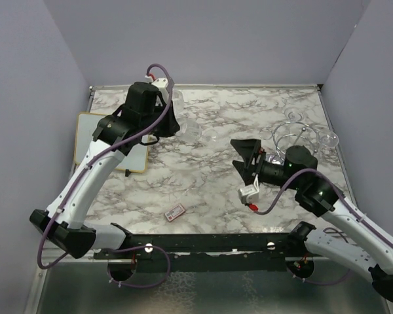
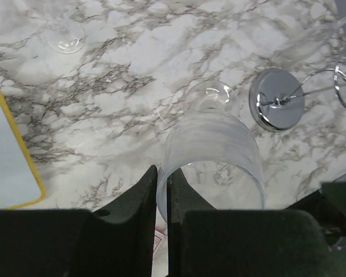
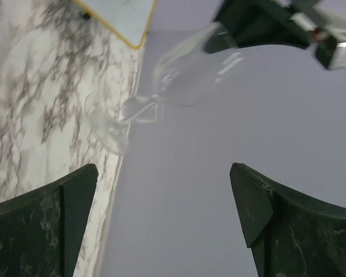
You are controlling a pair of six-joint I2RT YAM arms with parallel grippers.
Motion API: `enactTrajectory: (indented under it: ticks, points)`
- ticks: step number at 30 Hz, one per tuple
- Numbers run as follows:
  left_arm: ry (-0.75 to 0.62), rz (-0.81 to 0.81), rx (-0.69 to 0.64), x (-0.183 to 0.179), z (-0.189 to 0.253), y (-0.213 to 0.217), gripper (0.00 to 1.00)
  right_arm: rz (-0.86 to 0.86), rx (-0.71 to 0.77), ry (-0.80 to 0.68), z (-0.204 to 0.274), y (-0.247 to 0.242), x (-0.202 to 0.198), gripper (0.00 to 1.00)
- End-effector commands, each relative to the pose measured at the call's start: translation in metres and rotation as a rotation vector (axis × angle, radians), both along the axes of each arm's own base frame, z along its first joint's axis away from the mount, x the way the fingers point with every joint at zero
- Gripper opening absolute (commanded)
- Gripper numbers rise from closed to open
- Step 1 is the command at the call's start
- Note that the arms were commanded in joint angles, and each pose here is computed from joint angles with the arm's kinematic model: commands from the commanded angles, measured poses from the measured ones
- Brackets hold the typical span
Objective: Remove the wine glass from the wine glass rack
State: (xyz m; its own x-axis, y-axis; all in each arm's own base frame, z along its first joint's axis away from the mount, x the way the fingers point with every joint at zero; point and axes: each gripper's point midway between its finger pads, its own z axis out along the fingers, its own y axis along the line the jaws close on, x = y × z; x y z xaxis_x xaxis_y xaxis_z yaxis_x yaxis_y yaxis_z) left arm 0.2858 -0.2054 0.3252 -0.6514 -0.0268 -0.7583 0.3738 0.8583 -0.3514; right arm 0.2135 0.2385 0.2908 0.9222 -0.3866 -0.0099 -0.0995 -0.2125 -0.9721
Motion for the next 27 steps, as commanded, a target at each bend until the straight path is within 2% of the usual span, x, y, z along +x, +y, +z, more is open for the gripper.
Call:
enactTrajectory:
  ticks: [1, 3, 5, 8, 9, 10, 14, 18, 27]
  points:
    - [-0.004, 0.109, 0.103, 0.033, -0.018, 0.01, 0.0, 0.007, 0.382, 0.335, 0.075, 0.014, -0.01, 1.0]
    - [0.0, 0.141, 0.161, 0.045, -0.029, 0.015, 0.0, -0.034, 0.546, 0.459, 0.105, 0.013, -0.003, 1.0]
    - [0.0, 0.181, 0.222, 0.058, -0.039, 0.023, 0.0, -0.161, 0.789, 0.632, 0.134, 0.005, 0.02, 1.0]
    - [0.028, 0.217, 0.282, 0.08, -0.054, 0.037, 0.0, -0.486, 1.161, 0.87, 0.165, -0.023, 0.069, 1.0]
    - [0.033, 0.228, 0.3, 0.087, -0.058, 0.041, 0.0, -0.585, 1.17, 0.923, 0.162, -0.024, 0.079, 1.0]
    - [0.034, 0.245, 0.325, 0.095, -0.061, 0.048, 0.0, -0.659, 1.103, 0.952, 0.157, -0.023, 0.083, 1.0]
    - [0.067, 0.272, 0.359, 0.12, -0.076, 0.061, 0.0, -0.785, 0.97, 1.019, 0.149, -0.014, 0.093, 1.0]
    - [0.123, 0.269, 0.366, 0.141, -0.098, 0.063, 0.0, -0.853, 0.977, 1.079, 0.143, -0.015, 0.094, 1.0]
    - [0.169, 0.295, 0.44, 0.163, -0.127, 0.072, 0.0, -0.857, 1.064, 1.119, 0.141, -0.029, 0.08, 1.0]
